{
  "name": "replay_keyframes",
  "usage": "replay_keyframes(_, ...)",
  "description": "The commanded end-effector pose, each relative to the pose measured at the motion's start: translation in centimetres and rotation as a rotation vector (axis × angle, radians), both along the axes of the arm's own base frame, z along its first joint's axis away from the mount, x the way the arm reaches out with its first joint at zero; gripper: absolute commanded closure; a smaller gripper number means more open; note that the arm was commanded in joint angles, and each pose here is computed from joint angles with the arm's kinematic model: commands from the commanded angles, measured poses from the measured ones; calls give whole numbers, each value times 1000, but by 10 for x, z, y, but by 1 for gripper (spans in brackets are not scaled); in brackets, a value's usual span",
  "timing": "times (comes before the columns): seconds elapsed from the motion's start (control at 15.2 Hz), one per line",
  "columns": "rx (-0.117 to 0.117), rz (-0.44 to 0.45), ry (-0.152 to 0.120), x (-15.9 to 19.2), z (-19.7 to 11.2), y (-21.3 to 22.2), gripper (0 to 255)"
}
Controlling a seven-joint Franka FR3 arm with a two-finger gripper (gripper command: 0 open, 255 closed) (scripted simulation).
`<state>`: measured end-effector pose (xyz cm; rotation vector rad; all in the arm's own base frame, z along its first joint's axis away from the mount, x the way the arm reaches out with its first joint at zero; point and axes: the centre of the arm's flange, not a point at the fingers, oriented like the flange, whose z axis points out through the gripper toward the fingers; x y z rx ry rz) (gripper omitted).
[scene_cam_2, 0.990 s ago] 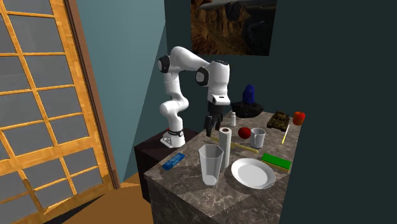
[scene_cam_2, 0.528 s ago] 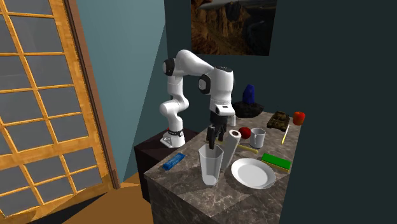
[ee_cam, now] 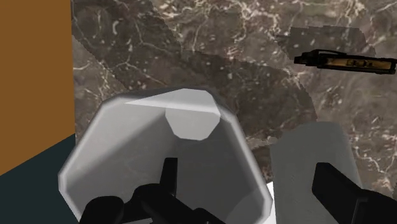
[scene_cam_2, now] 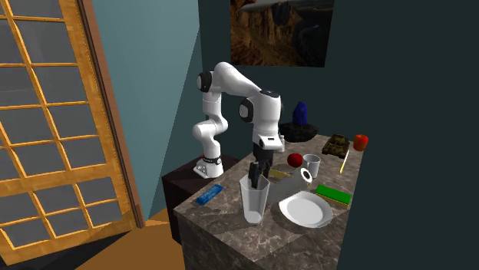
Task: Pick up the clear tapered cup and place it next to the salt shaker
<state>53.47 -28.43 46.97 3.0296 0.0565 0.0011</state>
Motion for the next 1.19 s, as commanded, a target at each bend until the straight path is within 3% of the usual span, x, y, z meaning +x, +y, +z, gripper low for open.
replay_keyframes(0.0,0,0,0,0,-1,0,0)
replay_keyframes(0.26,0,0,0,0,-1,0,0)
replay_keyframes(0.33,0,0,0,0,-1,0,255)
replay_keyframes(0.92,0,0,0,0,-1,0,255)
replay_keyframes(1.12,0,0,0,0,15,0,255)
